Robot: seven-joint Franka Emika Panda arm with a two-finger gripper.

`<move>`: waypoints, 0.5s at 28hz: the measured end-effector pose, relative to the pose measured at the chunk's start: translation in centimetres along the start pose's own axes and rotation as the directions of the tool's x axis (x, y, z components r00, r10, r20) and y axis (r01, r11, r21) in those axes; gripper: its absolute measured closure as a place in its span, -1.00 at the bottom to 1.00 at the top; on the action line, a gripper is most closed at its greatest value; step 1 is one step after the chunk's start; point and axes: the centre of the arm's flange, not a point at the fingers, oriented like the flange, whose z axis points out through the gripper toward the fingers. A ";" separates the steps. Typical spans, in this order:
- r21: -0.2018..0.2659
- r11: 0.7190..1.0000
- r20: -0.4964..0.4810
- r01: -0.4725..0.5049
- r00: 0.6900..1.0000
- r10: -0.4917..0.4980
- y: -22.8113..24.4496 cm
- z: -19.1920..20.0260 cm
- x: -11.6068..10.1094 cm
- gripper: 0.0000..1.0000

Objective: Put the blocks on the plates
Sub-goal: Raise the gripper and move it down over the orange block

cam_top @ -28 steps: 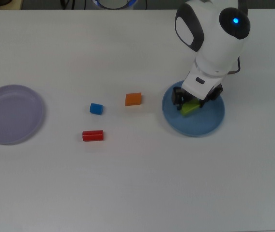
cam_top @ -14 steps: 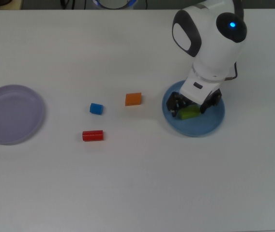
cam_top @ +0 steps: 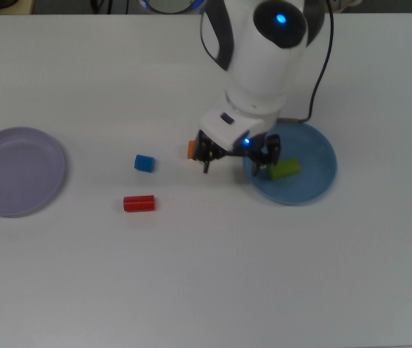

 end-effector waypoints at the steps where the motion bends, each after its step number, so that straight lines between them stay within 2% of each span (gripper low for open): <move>1: -0.002 1.000 0.010 -0.011 1.000 0.011 0.6 -1.0 -0.1 -1.00; 5: 0.000 0.999 0.043 -0.050 0.998 0.050 2.4 -6.2 -1.2 -1.00; 9: 0.040 0.998 0.090 -0.048 0.995 0.044 3.9 -10.3 -2.8 -1.00; 11: 0.068 0.997 0.118 -0.036 0.993 0.028 4.9 -11.0 -3.6 -1.00; 14: 0.087 0.996 0.158 -0.032 0.987 0.018 6.1 -9.6 -4.5 -1.00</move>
